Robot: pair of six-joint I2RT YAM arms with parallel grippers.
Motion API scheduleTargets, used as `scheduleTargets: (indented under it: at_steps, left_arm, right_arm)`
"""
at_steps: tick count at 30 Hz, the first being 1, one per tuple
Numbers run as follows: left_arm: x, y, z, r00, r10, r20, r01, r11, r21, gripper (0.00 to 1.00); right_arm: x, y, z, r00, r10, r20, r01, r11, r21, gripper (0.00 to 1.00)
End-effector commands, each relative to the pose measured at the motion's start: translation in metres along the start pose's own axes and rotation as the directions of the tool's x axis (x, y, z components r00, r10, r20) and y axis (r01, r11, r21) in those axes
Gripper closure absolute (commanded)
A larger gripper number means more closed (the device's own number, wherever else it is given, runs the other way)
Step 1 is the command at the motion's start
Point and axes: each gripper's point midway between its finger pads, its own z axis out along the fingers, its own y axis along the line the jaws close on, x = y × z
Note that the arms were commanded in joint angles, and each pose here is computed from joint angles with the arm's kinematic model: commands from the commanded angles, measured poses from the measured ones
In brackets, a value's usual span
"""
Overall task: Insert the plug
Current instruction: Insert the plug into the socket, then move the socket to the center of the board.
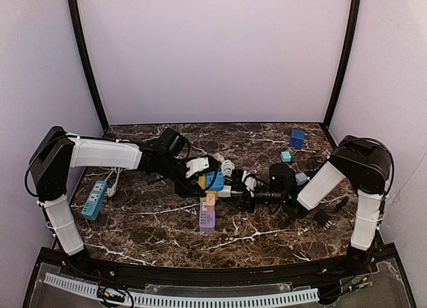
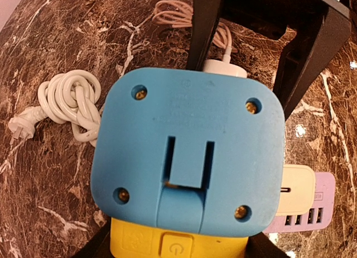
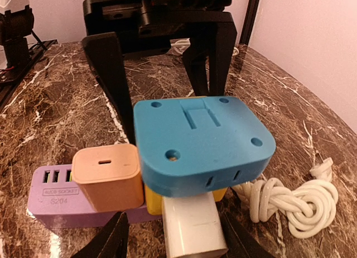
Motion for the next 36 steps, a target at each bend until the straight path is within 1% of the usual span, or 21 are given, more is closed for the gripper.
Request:
scheduleTargets:
  at_steps: [1,5,9,11,12,13,14,15,16,17,18,20,22,25,29,30,32,33,34,35,36]
  left_arm:
    - [0.088,0.053,-0.006,0.936,-0.215,-0.279,0.142,0.955,-0.260,0.99]
    - [0.094,0.051,-0.015,0.914,-0.282,-0.292,0.201,0.939,-0.278,0.99]
    - [0.107,0.047,-0.023,0.848,-0.422,-0.321,0.307,0.885,-0.350,0.99]
    - [0.107,0.039,-0.024,0.833,-0.434,-0.344,0.313,0.881,-0.355,0.99]
    - [0.106,0.035,-0.025,0.829,-0.429,-0.357,0.308,0.885,-0.349,0.95]
    - [0.103,0.032,-0.024,0.832,-0.418,-0.365,0.293,0.890,-0.350,0.90]
    - [0.100,0.030,-0.026,0.829,-0.417,-0.372,0.291,0.891,-0.349,0.74]
    - [0.094,0.030,-0.028,0.832,-0.420,-0.363,0.295,0.888,-0.352,0.64]
    - [0.093,0.029,-0.030,0.823,-0.437,-0.362,0.312,0.881,-0.354,0.47]
    - [0.086,0.029,-0.032,0.825,-0.444,-0.350,0.325,0.879,-0.349,0.41]
    - [0.082,0.025,-0.035,0.823,-0.452,-0.344,0.344,0.879,-0.331,0.28]
    - [0.073,0.022,-0.042,0.830,-0.453,-0.326,0.359,0.880,-0.311,0.14]
    - [0.069,0.019,-0.051,0.838,-0.448,-0.312,0.357,0.882,-0.308,0.04]
    - [0.078,0.010,-0.061,0.845,-0.442,-0.301,0.354,0.884,-0.306,0.01]
    - [0.069,0.001,-0.079,0.848,-0.495,-0.189,0.441,0.857,-0.268,0.01]
    - [0.066,-0.001,-0.086,0.838,-0.524,-0.150,0.480,0.840,-0.253,0.01]
    - [0.063,0.000,-0.096,0.815,-0.573,-0.081,0.540,0.803,-0.253,0.01]
    - [0.056,0.005,-0.105,0.798,-0.602,-0.018,0.577,0.773,-0.263,0.01]
    - [0.066,0.008,-0.108,0.772,-0.636,-0.001,0.611,0.741,-0.278,0.01]
    - [0.064,0.018,-0.120,0.737,-0.672,0.073,0.660,0.692,-0.293,0.01]
    - [0.073,0.018,-0.121,0.711,-0.698,0.085,0.686,0.663,-0.298,0.01]
  right_arm:
    - [0.008,0.025,-0.019,0.999,-0.006,-0.050,0.005,1.000,-0.023,0.45]
    - [0.015,0.022,-0.033,0.991,0.049,-0.123,-0.046,0.999,0.027,0.44]
    - [0.000,0.008,-0.043,0.989,0.086,-0.116,-0.072,0.990,0.117,0.42]
    - [-0.010,0.000,-0.047,0.988,0.112,-0.104,-0.094,0.982,0.166,0.41]
    - [-0.014,-0.006,-0.048,0.986,0.133,-0.101,-0.111,0.974,0.196,0.41]
    - [-0.017,-0.011,-0.050,0.983,0.156,-0.099,-0.131,0.966,0.225,0.40]
    - [-0.020,-0.016,-0.051,0.978,0.183,-0.095,-0.155,0.955,0.251,0.40]
    - [-0.026,-0.020,-0.053,0.976,0.201,-0.086,-0.171,0.946,0.275,0.38]
    - [-0.027,-0.024,-0.053,0.971,0.223,-0.092,-0.186,0.936,0.299,0.37]
    - [-0.029,-0.027,-0.054,0.966,0.241,-0.094,-0.199,0.924,0.327,0.34]
    - [-0.031,-0.031,-0.055,0.962,0.254,-0.101,-0.204,0.914,0.351,0.32]
    - [-0.030,-0.033,-0.054,0.943,0.302,-0.140,-0.226,0.889,0.397,0.27]
    - [-0.028,-0.038,-0.051,0.926,0.333,-0.177,-0.221,0.859,0.462,0.25]
    - [-0.028,-0.029,-0.036,0.896,0.376,-0.235,-0.221,0.839,0.498,0.21]
    - [-0.027,-0.008,-0.007,0.845,0.435,-0.310,-0.230,0.820,0.523,0.13]
    - [-0.028,-0.004,0.001,0.829,0.461,-0.316,-0.247,0.810,0.532,0.12]
    - [-0.017,0.008,0.020,0.786,0.501,-0.363,-0.269,0.805,0.529,0.02]
    - [-0.011,0.013,0.026,0.764,0.513,-0.392,-0.265,0.803,0.534,0.01]
    - [-0.012,0.015,0.035,0.752,0.517,-0.408,-0.260,0.802,0.538,0.02]
    - [-0.007,0.015,0.039,0.735,0.524,-0.430,-0.243,0.796,0.555,0.01]
    - [0.000,0.015,0.040,0.715,0.530,-0.455,-0.217,0.788,0.576,0.01]
